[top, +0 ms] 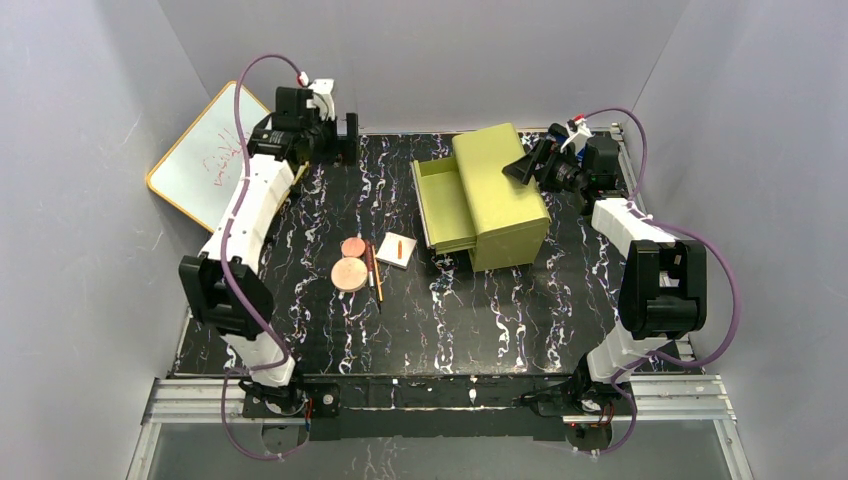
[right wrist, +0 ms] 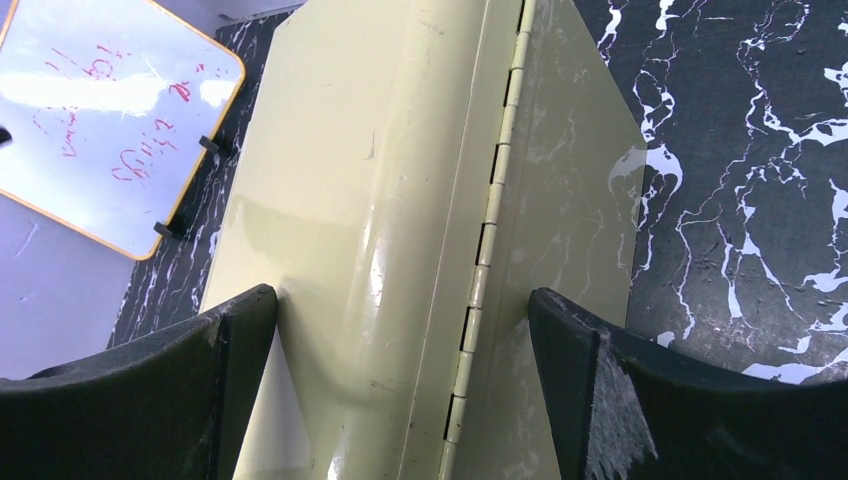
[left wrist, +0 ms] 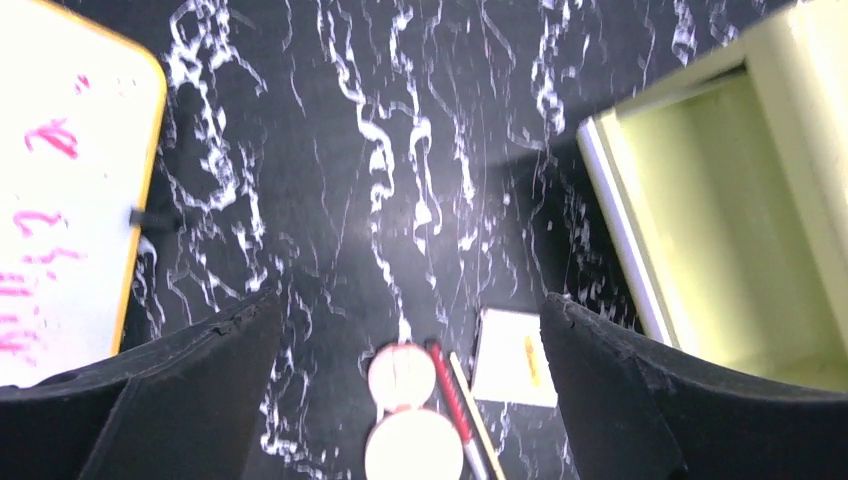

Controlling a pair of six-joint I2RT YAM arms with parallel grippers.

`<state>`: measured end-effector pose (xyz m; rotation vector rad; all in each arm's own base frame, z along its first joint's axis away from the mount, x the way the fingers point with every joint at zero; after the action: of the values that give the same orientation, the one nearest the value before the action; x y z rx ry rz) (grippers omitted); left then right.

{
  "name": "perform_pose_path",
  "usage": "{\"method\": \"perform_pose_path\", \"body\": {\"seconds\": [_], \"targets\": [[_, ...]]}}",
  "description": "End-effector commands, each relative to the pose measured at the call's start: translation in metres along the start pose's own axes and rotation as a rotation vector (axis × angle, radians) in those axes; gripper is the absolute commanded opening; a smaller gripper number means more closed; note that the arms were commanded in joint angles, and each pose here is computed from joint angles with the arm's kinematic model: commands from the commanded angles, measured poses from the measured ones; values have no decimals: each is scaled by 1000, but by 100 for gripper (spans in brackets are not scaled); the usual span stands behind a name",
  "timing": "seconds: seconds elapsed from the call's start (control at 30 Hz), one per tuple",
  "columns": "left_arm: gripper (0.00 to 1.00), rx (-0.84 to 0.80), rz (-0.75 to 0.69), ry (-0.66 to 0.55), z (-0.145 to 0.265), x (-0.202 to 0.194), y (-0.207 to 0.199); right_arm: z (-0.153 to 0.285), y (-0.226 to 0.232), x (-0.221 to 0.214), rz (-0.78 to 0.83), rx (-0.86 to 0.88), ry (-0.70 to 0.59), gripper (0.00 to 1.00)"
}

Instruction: Organize the makeup

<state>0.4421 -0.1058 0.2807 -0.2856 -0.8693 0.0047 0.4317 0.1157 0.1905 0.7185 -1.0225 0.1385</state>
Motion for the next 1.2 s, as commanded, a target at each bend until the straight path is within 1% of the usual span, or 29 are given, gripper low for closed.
{"method": "perform_pose_path", "body": {"seconds": [0.0,0.07,0.13,0.2,0.23,0.3,0.4,0.53,0.67,0.9,0.97,1.17], "targets": [[98,-75,-20,204,15,-65,-4,2,-28,-69,-89,-76,189,100],[98,-139,21,270,17,-92,-10,2,-29,-71,-92,-73,193,100],[98,-159,36,338,18,-120,-10,3,-29,-73,-86,-71,196,100],[98,-149,30,357,18,-141,-6,5,-28,-74,-78,-71,199,100],[99,-172,24,373,18,-155,-8,5,-28,-74,-76,-70,200,100],[98,-210,-24,374,15,-170,-20,7,-27,-75,-73,-68,200,100],[99,-215,-143,344,6,-186,-42,7,-26,-78,-80,-61,197,100],[99,-250,-218,313,-7,-197,-70,8,-25,-79,-85,-56,195,100],[98,-258,-269,249,-18,-192,-90,11,-25,-79,-80,-60,194,100],[98,-151,-321,274,-39,-203,-76,16,-27,-79,-74,-69,194,100],[98,-132,-366,286,-46,-205,-72,16,-27,-79,-76,-63,193,100],[99,-124,-367,338,-68,-218,-71,15,-26,-75,-76,-56,188,100]]}}
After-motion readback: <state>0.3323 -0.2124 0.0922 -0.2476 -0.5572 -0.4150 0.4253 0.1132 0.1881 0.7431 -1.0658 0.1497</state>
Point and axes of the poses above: each gripper's point midway between its finger pads, its own z axis back along the fingers, its own y axis along the line the jaws close on, x = y × z, the point moved 3 cm from there along z, back along the fingers, and after that the axes turned 9 degrees about z, right-handed, at the moved point
